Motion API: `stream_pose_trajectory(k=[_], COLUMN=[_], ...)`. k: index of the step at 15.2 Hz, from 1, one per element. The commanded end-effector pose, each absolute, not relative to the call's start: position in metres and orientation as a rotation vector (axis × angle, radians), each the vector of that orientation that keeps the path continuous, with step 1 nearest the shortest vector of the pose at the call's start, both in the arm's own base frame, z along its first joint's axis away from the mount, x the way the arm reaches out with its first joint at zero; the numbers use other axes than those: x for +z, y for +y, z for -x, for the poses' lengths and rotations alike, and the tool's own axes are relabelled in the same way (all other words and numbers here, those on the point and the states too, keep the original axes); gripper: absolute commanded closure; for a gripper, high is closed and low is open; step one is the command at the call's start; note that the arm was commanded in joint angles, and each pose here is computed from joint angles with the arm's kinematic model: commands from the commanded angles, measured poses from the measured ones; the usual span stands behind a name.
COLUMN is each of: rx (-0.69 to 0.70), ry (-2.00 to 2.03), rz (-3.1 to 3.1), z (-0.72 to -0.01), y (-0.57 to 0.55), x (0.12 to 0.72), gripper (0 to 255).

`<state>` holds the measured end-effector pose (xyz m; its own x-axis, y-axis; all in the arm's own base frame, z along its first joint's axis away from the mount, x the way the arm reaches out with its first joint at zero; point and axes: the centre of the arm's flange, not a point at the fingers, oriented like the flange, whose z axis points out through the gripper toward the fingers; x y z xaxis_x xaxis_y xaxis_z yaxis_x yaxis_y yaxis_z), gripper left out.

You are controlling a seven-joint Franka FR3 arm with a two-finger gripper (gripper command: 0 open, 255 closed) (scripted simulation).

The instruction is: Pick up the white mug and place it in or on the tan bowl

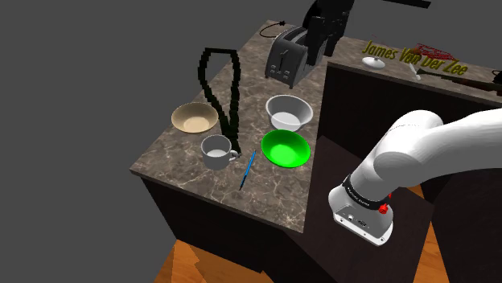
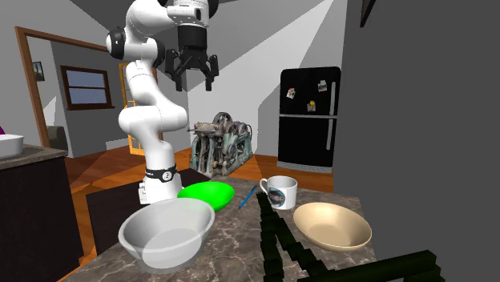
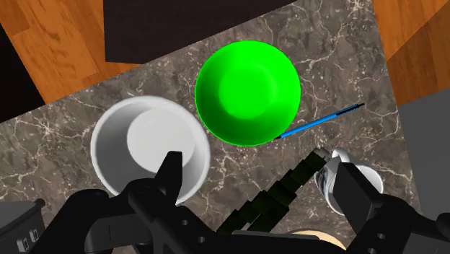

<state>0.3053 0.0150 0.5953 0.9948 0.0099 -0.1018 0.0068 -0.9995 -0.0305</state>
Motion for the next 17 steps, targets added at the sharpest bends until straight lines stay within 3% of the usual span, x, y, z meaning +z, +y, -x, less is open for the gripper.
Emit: stream_pose_trajectory(k=[1, 17], rx=[0.159, 0.149], ry=[-0.013, 0.006], rz=[3.107, 3.088], z=[-0.305, -0.390], y=[0.015, 0.112], x=[0.595, 0.430], gripper=[0, 0])
